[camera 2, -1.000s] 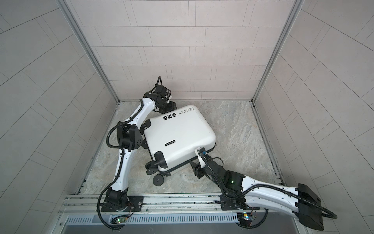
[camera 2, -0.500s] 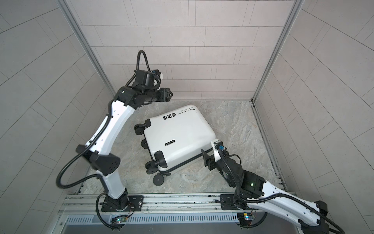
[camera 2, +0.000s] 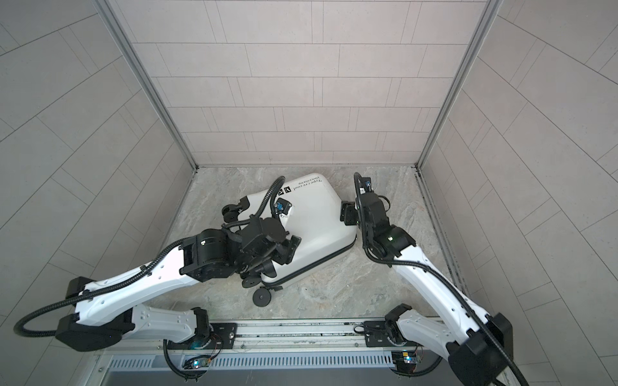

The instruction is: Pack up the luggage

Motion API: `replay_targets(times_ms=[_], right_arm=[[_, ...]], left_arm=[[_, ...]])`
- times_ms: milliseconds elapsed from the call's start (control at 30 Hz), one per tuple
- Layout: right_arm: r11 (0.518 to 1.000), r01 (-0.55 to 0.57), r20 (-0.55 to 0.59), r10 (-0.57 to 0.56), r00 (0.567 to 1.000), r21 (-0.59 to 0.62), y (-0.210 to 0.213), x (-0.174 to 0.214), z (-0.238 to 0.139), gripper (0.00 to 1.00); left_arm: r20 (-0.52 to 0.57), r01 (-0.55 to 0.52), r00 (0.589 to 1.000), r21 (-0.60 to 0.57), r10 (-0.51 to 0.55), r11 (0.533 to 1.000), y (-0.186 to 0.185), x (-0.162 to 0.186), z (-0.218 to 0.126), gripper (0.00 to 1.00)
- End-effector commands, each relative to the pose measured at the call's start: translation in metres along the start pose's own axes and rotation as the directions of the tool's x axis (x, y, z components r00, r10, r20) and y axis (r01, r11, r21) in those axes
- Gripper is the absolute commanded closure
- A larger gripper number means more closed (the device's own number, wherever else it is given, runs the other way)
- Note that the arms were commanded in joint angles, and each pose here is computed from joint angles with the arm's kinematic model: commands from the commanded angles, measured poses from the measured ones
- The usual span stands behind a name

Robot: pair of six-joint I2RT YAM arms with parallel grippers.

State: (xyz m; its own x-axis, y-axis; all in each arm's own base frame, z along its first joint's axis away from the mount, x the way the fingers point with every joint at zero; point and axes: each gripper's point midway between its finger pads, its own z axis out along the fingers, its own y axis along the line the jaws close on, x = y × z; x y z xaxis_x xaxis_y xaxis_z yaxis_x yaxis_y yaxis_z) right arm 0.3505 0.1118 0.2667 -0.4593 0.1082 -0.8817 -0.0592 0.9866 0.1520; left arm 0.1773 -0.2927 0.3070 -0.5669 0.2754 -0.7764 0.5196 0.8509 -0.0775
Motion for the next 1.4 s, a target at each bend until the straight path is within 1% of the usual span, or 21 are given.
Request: replay_targets(times_ms=[0, 67, 100, 133, 167, 233, 333, 400, 467, 533, 633, 733, 833, 867, 900, 1033, 1200, 1267, 1367], right_arm=[[0.997, -0.068, -0.037, 0.068, 0.997, -0.022, -0.004, -0.012, 0.017, 0.24], [0.994, -0.109, -0.039, 0.109, 0.993, -0.009, -0.015, -0.022, 0.031, 0.24], [0.99, -0.138, -0.042, 0.138, 0.989, 0.005, -0.023, -0.026, 0.039, 0.24], [0.986, -0.169, -0.041, 0.169, 0.985, 0.011, -0.031, -0.03, 0.046, 0.24], [0.98, -0.197, -0.039, 0.197, 0.98, 0.015, -0.038, -0.032, 0.053, 0.24], [0.964, -0.265, -0.034, 0.265, 0.964, 0.0, -0.048, -0.038, 0.068, 0.24], [0.948, -0.319, -0.038, 0.318, 0.947, -0.024, -0.056, -0.043, 0.087, 0.25], [0.943, -0.331, -0.054, 0.329, 0.943, -0.036, -0.056, -0.045, 0.098, 0.25], [0.94, -0.333, -0.079, 0.328, 0.941, -0.067, -0.052, -0.045, 0.111, 0.25], [0.93, -0.344, -0.103, 0.333, 0.937, -0.128, -0.042, -0.047, 0.125, 0.27], [0.903, -0.367, -0.148, 0.341, 0.928, -0.223, -0.024, -0.047, 0.14, 0.3], [0.877, -0.396, -0.173, 0.36, 0.917, -0.273, -0.015, -0.047, 0.148, 0.32], [0.868, -0.405, -0.177, 0.367, 0.913, -0.288, -0.011, -0.046, 0.15, 0.32], [0.868, -0.406, -0.18, 0.367, 0.913, -0.286, -0.01, -0.045, 0.15, 0.32], [0.868, -0.407, -0.187, 0.366, 0.912, -0.284, -0.01, -0.042, 0.15, 0.33], [0.88, -0.408, -0.219, 0.36, 0.907, -0.242, -0.016, -0.023, 0.149, 0.34], [0.9, -0.414, -0.29, 0.363, 0.886, -0.138, -0.029, 0.012, 0.148, 0.39], [0.904, -0.414, -0.318, 0.364, 0.876, -0.106, -0.032, 0.026, 0.147, 0.41], [0.915, -0.395, -0.348, 0.343, 0.873, -0.087, -0.031, 0.044, 0.144, 0.43]], left_arm=[[0.086, 0.068, 0.994, -0.019, -0.066, 0.998, -0.027, 0.002, -0.01, 0.29], [0.064, 0.061, 0.996, 0.006, -0.061, 0.998, -0.054, 0.017, -0.006, 0.29], [0.036, 0.035, 0.999, 0.047, -0.037, 0.998, -0.076, 0.033, -0.009, 0.29], [-0.002, 0.041, 0.999, 0.065, -0.041, 0.997, -0.086, 0.046, -0.005, 0.29], [-0.039, 0.056, 0.998, 0.08, -0.053, 0.995, -0.093, 0.057, -0.002, 0.29], [-0.078, 0.083, 0.994, 0.101, -0.075, 0.991, -0.104, 0.08, 0.007, 0.3], [-0.11, 0.146, 0.985, 0.11, -0.134, 0.983, -0.104, 0.105, 0.017, 0.3], [-0.108, 0.19, 0.978, 0.089, -0.18, 0.978, -0.095, 0.119, 0.024, 0.3], [-0.081, 0.231, 0.971, 0.066, -0.226, 0.971, -0.081, 0.128, 0.031, 0.3], [-0.035, 0.271, 0.962, 0.034, -0.27, 0.962, -0.061, 0.136, 0.035, 0.31], [0.001, 0.322, 0.947, -0.012, -0.322, 0.947, -0.032, 0.146, 0.04, 0.31], [0.017, 0.377, 0.926, -0.042, -0.377, 0.925, -0.006, 0.153, 0.044, 0.31], [0.03, 0.437, 0.899, -0.036, -0.437, 0.899, 0.011, 0.157, 0.05, 0.31], [0.046, 0.477, 0.879, -0.058, -0.475, 0.877, 0.026, 0.155, 0.056, 0.32], [0.054, 0.497, 0.868, -0.065, -0.494, 0.865, 0.035, 0.156, 0.058, 0.32], [0.11, 0.542, 0.84, -0.126, -0.531, 0.831, 0.075, 0.155, 0.054, 0.33], [0.147, 0.61, 0.792, -0.162, -0.592, 0.776, 0.122, 0.152, 0.051, 0.33], [0.145, 0.621, 0.784, -0.183, -0.604, 0.762, 0.135, 0.152, 0.052, 0.33], [0.133, 0.63, 0.776, -0.21, -0.616, 0.748, 0.15, 0.151, 0.057, 0.33]])
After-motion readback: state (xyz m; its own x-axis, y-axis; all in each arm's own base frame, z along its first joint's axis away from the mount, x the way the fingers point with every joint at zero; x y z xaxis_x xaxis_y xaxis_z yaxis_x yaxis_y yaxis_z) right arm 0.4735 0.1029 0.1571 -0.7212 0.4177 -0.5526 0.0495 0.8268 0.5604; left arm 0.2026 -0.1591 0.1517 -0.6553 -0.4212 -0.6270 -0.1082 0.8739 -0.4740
